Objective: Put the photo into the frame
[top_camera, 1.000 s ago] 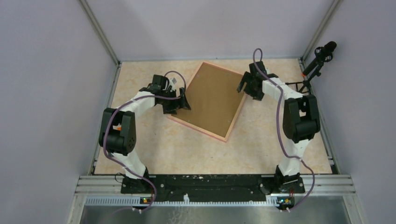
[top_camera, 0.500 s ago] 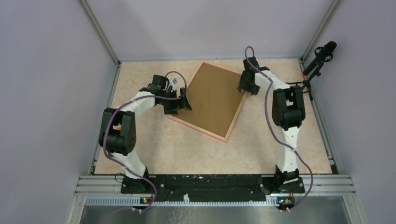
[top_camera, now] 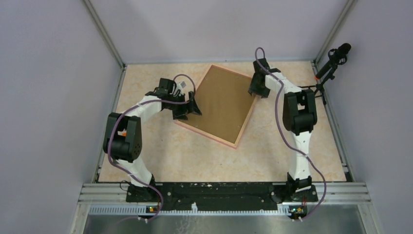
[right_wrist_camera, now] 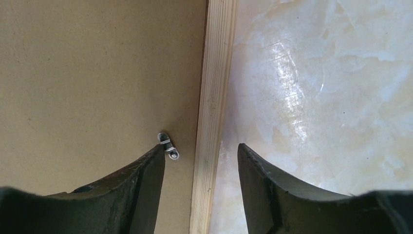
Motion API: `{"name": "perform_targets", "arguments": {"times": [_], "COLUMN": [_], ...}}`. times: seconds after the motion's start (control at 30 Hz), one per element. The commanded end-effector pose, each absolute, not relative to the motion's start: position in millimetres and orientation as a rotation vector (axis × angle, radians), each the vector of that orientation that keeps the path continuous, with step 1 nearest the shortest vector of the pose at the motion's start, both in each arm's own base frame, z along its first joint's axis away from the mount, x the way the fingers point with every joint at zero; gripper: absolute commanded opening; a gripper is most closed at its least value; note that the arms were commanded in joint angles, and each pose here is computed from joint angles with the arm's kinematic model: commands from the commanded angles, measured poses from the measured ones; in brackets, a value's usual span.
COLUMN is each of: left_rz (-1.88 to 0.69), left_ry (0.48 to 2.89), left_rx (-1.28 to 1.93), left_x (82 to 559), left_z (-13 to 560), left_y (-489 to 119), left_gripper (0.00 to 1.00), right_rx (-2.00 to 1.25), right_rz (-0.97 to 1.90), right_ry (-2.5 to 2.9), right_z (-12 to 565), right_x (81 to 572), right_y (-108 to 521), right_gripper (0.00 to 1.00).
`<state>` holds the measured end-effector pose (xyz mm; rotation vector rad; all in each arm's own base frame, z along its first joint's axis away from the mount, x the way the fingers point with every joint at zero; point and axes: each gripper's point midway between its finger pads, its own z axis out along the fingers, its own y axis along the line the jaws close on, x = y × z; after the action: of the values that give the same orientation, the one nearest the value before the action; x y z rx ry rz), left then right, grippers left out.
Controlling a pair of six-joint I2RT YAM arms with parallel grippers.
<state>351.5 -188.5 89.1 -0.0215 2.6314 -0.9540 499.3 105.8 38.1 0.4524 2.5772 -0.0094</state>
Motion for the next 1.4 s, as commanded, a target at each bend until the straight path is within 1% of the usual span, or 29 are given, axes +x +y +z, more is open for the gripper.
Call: {"name": "perform_targets", "arguments": {"times": [0.0,0.2,0.27,0.3,0.37,0.4,0.47,0.6,0.67,0.77,0.8,0.93,0.97,1.0,1.03,1.13,1.23,1.3,1.33,1.37], "left_rz": [-0.995,-0.997,-0.996,-0.994,-0.992,-0.992,-0.992,-0.991,-0.993,-0.998,-0.996,-0.986,-0.983,-0.98,-0.974,-0.936,-0.869,-0.82,-0.796,-0.776], "left_ry": [2.564,2.563,2.563,2.565,2.559,2.558,2.562,2.56,2.558,2.561,2.561,2.551,2.55,2.549,2.548,2.529,2.512,2.475,2.456,2.435], "left_rx": [0.016,0.018,0.017,0.018,0.02,0.022,0.018,0.021,0.019,0.018,0.019,0.022,0.023,0.024,0.026,0.032,0.026,0.019,0.012,0.007], "left_x": [354.5,354.3,354.2,354.2,354.8,354.9,354.2,354.5,354.6,354.0,353.8,354.9,355.0,355.3,355.3,357.8,361.0,363.8,363.9,364.8], "left_z": [106.3,107.4,107.4,106.9,108.6,109.1,107.8,108.9,109.0,108.0,108.4,111.2,111.3,111.7,112.1,117.3,122.0,129.9,132.9,136.9], "left_y": [-194.5,-195.0,-194.7,-194.4,-194.3,-194.3,-194.1,-194.2,-194.4,-194.8,-194.6,-193.6,-193.4,-193.0,-192.7,-188.7,-181.4,-175.9,-172.4,-169.9], "left_gripper": [0.99,0.99,0.99,0.99,0.99,0.99,0.99,0.99,0.99,0.99,0.99,0.99,0.99,0.99,0.99,0.99,0.99,0.99,0.99,0.99], "right_rx": [0.474,0.496,0.514,0.526,0.546,0.558,0.583,0.663,0.669,0.657,0.64,0.563,0.544,0.539,0.537,0.56,0.633,0.682,0.709,0.734], "right_rz": [-0.043,-0.076,-0.091,-0.095,-0.074,-0.059,-0.022,0.018,0.055,0.094,0.108,0.126,0.133,0.143,0.154,0.121,0.034,-0.002,-0.01,-0.012], "right_ry": [2.557,2.57,2.576,2.583,2.6,2.607,2.617,2.605,2.593,2.575,2.568,2.516,2.506,2.5,2.5,2.513,2.512,2.505,2.504,2.507], "right_z": [38.2,32.8,30.5,28.8,25.5,25.0,23.6,27.0,32.0,45.3,51.3,75.0,78.0,78.9,77.6,69.6,59.2,49.9,46.1,42.3], "right_x": [510.9,508.9,507.0,505.1,501.9,499.8,496.1,488.1,487.9,491.6,494.0,504.5,506.9,509.6,512.5,517.4,517.5,514.9,512.9,510.0], "right_y": [103.2,99.6,98.0,97.9,101.1,103.2,107.9,111.0,114.6,117.8,118.4,113.6,113.0,112.5,112.3,107.3,92.7,85.2,82.7,81.5], "right_gripper": [0.56,0.56,0.54,0.5,0.34,0.28,0.19,0.05,0.04,0.05,0.08,0.51,0.61,0.66,0.67,0.68,0.65,0.61,0.56,0.47]}}
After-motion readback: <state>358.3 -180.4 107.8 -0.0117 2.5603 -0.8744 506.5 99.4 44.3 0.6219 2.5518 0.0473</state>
